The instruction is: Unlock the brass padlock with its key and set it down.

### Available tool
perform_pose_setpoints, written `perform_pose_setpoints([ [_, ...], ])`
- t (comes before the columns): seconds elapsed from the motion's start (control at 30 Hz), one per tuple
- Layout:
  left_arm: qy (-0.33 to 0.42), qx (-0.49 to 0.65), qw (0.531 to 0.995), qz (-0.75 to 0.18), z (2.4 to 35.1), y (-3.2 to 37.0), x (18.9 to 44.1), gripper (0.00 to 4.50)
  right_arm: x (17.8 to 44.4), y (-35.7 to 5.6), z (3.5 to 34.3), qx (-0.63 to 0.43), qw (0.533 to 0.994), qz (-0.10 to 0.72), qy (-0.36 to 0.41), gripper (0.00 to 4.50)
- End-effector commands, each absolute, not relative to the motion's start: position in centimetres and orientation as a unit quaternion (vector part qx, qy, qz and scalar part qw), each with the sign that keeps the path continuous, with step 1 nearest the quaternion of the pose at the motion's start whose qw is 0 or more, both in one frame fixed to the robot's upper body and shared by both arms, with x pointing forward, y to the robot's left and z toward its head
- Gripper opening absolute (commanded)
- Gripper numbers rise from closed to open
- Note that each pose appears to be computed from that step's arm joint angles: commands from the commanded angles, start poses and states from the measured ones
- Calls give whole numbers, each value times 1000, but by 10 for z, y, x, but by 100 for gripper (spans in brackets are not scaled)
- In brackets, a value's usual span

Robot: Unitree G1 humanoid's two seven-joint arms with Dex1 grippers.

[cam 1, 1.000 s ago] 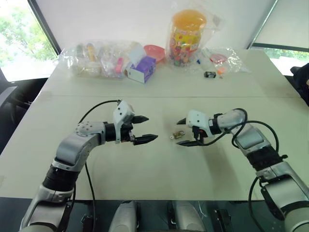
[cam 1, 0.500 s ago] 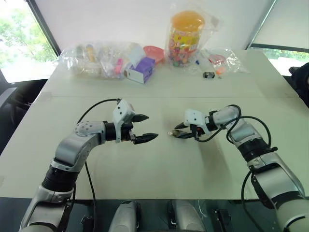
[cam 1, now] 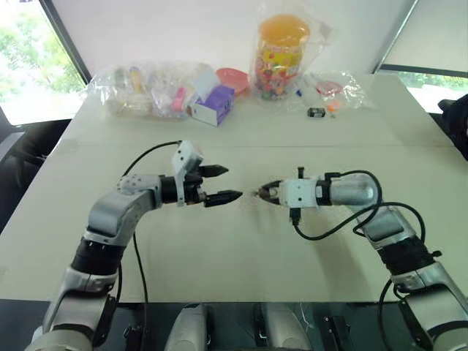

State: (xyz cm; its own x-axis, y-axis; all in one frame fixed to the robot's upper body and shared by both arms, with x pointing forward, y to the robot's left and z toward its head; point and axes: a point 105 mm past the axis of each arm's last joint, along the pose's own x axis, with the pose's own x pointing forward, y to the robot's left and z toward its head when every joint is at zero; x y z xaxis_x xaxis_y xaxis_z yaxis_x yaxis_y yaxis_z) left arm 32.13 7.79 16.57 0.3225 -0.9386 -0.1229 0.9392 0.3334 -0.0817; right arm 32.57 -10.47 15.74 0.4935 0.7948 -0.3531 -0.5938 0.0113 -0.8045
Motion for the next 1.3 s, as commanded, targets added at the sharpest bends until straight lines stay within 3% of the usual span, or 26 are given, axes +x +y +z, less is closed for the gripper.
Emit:
perform_pose_setpoints([
  [0.03, 58, -21, 800, -597, 185, 78, 324, 450, 308, -94, 191, -550, 679, 444, -197, 70],
  [0.4, 56, -21, 780, -623, 189, 69, 322, 450, 298, -86, 193, -563, 673, 435, -205, 70],
  [0.43, 56, -18, 779, -624, 187, 68, 322, 396, 298, -86, 193, -563, 673, 435, -205, 70],
  [0.5, 56, -15, 778, -625, 186, 67, 321, 338, 298, -85, 194, -563, 672, 435, -205, 70],
  [0.7, 44, -4, 780, -624, 183, 59, 323, 34, 298, -82, 198, -567, 665, 438, -209, 70],
  [0.73, 43, -1, 781, -623, 183, 59, 324, 6, 298, -82, 198, -568, 665, 438, -208, 70],
  [1.13, 50, 36, 772, -632, 174, 59, 318, 6, 299, -82, 202, -571, 663, 437, -209, 70],
  [1.3, 13, 90, 777, -623, 176, 61, 316, 6, 300, -84, 203, -572, 664, 435, -209, 70],
])
